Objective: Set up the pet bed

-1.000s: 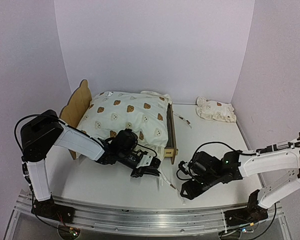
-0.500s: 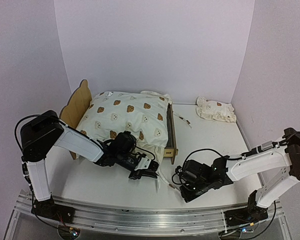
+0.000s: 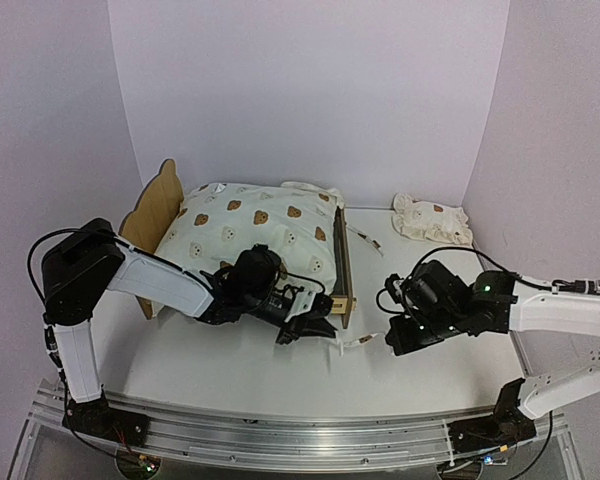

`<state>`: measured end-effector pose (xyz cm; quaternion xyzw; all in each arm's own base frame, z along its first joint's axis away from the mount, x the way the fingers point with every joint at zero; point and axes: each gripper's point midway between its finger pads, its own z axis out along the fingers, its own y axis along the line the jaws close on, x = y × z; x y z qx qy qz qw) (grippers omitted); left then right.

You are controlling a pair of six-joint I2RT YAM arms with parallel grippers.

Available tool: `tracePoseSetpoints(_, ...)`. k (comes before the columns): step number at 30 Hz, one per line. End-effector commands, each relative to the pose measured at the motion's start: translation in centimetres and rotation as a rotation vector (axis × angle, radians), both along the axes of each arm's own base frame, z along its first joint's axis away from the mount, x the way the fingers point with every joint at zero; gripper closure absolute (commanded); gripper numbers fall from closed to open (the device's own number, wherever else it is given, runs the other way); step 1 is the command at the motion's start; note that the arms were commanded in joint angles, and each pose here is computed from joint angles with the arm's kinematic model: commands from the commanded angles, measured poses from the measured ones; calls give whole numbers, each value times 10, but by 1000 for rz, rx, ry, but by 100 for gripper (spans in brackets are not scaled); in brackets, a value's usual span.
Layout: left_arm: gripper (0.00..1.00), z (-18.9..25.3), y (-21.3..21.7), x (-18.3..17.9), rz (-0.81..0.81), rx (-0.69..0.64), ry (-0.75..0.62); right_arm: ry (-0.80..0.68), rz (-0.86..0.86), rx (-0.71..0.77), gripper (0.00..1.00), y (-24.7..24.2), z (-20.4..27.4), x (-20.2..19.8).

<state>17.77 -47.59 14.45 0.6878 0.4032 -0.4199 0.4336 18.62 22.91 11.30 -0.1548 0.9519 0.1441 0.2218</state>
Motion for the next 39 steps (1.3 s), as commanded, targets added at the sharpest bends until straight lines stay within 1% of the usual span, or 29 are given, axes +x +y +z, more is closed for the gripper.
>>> tracePoseSetpoints(1, 100, 102, -22, 5, -34, -259, 2, -53, 26, -31, 100, -15, 38, 6)
tracePoseSetpoints(6, 100, 133, -24, -2, -87, -324, 38, -108, 14, -45, 100, -33, 70, 8)
tracePoseSetpoints(10, 100, 130, -25, -6, -102, -302, 59, -121, 14, -20, 100, -33, 82, 8)
tracePoseSetpoints(12, 100, 111, -27, -11, -107, -238, 89, -118, 19, -9, 100, -30, 85, 8)
tracePoseSetpoints(15, 100, 57, -21, -27, -140, -108, 102, -73, 55, -4, 100, -20, 78, 5)
tracePoseSetpoints(19, 100, -6, -3, -39, -161, 10, 23, 10, 138, 27, 100, 2, 66, -3)
tracePoseSetpoints(21, 100, -28, 4, -42, -167, 52, -20, 28, 179, 54, 100, 14, 64, -4)
tracePoseSetpoints(22, 95, -37, 7, -42, -171, 70, -44, 47, 200, 65, 100, 19, 62, -6)
tracePoseSetpoints(24, 81, -52, 13, -44, -181, 111, -68, 65, 220, 73, 100, 26, 58, -6)
tracePoseSetpoints(26, 65, -62, 19, -45, -174, 154, -71, 82, 234, 71, 100, 29, 53, -7)
tracePoseSetpoints(28, 56, -69, 25, -46, -155, 189, -61, 100, 238, 69, 100, 32, 47, -7)
tracePoseSetpoints(30, 51, -72, 31, -43, -105, 217, -36, 112, 234, 73, 100, 35, 42, -7)
tracePoseSetpoints(32, 50, -70, 32, -37, -24, 235, 23, 125, 229, 81, 100, 38, 38, -7)
tracePoseSetpoints(34, 49, -67, 29, -21, 108, 251, 96, 130, 222, 102, 100, 42, 34, -6)
tracePoseSetpoints(35, 49, -64, 25, -12, 189, 250, 163, 131, 214, 107, 100, 43, 32, -5)
tracePoseSetpoints(38, 60, -61, 20, 32, 556, 247, 458, 115, 181, 130, 100, 47, 27, 1)
tracePoseSetpoints(39, 62, -59, 19, 38, 615, 235, 532, 111, 172, 137, 100, 47, 25, 2)
